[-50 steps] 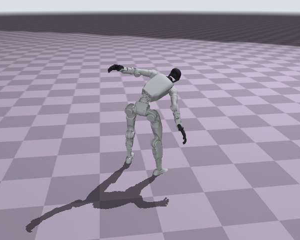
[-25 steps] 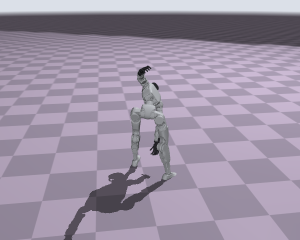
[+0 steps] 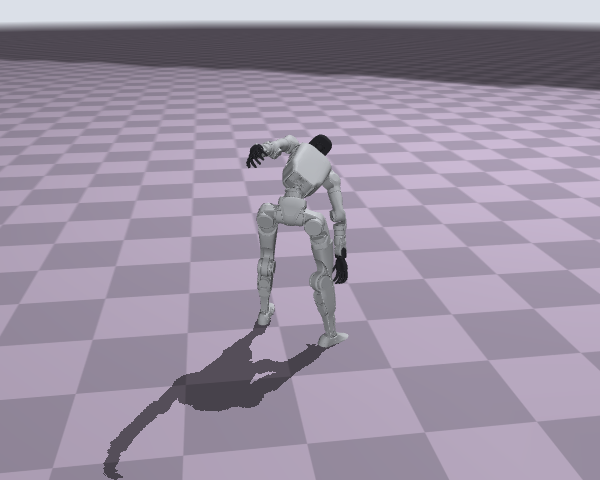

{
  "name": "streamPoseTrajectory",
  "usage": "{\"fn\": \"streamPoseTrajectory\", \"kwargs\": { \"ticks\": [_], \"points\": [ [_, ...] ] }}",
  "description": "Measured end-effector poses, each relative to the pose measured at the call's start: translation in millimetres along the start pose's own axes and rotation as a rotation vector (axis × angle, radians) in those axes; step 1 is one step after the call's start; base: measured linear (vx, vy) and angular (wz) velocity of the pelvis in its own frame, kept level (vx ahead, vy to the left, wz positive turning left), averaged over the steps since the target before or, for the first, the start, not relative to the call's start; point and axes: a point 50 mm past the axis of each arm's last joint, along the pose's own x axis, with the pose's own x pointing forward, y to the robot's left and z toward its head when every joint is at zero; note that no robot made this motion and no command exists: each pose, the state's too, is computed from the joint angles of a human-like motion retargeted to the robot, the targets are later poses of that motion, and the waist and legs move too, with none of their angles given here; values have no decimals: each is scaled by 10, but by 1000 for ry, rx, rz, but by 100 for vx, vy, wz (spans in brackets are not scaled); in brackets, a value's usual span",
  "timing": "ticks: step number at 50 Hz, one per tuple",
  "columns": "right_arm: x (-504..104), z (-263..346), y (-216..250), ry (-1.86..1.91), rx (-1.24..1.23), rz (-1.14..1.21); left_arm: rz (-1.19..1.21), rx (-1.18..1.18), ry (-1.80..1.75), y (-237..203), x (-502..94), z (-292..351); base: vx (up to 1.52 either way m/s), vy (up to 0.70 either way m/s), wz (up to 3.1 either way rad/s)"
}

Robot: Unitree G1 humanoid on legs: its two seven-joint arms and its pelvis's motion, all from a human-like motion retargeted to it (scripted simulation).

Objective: Upper body actions

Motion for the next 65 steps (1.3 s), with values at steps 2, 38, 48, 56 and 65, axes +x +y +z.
{"fn": "streamPoseTrajectory", "kwargs": {
  "ticks": [2, 38, 48, 56, 65],
  "points": [
    [-66, -137, 296, 43, 52, 63, -8, -83, -42, -33, 4, 50, 0, 15, -102],
    [-1699, -1153, 2516, 428, 82, 754, 62, -734, -675, 89, -679, 1507, 19, 20, -34],
    [-2098, -1595, 2509, 640, -59, 861, 27, -539, -663, -473, -589, 1609, 20, -11, -2],
    [-1810, -1151, 2616, 423, -102, 927, -105, -540, -348, -1183, -85, 862, 19, -12, 4],
    [-1762, -709, 2782, 243, -47, 1053, -125, -536, -253, -1192, 24, 589, 9, -15, 2]
  ]
}}
